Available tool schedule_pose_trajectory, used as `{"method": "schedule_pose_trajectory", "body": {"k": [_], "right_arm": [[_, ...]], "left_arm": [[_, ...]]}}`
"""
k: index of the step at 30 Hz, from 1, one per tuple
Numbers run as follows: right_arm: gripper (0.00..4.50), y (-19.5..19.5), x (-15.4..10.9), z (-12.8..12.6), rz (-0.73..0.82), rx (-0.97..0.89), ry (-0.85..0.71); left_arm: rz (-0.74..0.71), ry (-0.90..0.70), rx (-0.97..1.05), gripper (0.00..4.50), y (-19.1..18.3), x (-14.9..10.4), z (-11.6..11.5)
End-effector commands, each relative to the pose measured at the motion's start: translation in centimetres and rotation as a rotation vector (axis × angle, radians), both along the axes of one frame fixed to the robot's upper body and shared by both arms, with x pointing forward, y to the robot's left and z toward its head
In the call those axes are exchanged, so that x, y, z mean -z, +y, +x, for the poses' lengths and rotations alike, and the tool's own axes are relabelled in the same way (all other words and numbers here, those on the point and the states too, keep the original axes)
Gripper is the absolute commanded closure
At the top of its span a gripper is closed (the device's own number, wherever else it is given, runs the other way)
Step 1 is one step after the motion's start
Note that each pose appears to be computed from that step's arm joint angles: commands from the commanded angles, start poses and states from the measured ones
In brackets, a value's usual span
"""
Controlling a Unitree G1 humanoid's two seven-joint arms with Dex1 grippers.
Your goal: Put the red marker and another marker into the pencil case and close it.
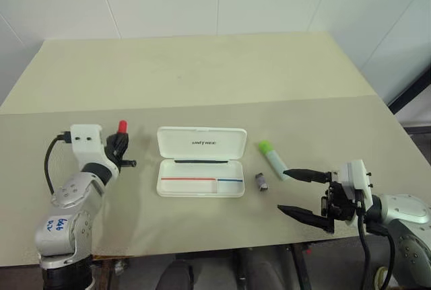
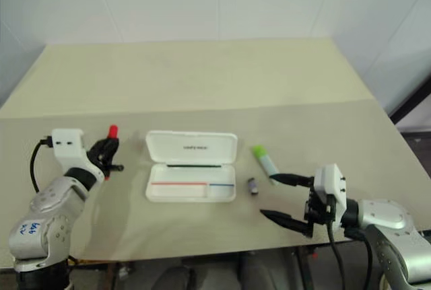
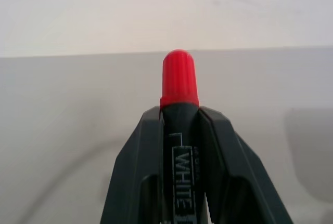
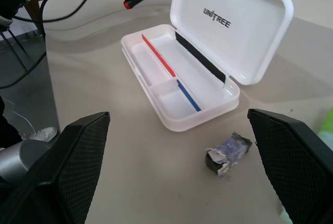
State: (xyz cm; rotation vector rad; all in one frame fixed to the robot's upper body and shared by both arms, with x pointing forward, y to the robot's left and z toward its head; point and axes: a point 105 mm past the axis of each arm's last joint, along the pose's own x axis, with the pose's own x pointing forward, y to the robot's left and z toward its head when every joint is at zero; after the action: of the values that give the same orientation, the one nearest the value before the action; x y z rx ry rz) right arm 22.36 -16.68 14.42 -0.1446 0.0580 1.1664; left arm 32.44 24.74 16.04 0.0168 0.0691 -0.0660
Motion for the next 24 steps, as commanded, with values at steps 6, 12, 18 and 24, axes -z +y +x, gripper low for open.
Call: {"method": "schedule_pose_trajectory", "body": {"k": [6, 12, 18, 24], "right_arm": [[0.00, -0.5, -0.9, 0.0, 0.010, 0.054, -0.064], [0.00, -0.7, -1.2, -0.2, 0.014, 0.083, -0.085], [0.00, -0.8, -1.1, -0.3, 0.015, 0.120, -0.094], [0.00, -0.5, -0.8, -0.8, 0.023, 0.134, -0.095]], "left_arm": [[0.118, -0.264, 0.130, 3.92, -0.6, -8.0, 2.5], [0.208, -0.380, 0.350, 3.92, -3.1, -12.0, 3.8], [0.191, -0.393, 0.627, 3.92, -8.0, -13.3, 3.2], [0.293, -0.377, 0.942, 3.92, -11.1, -11.5, 0.7]]}}
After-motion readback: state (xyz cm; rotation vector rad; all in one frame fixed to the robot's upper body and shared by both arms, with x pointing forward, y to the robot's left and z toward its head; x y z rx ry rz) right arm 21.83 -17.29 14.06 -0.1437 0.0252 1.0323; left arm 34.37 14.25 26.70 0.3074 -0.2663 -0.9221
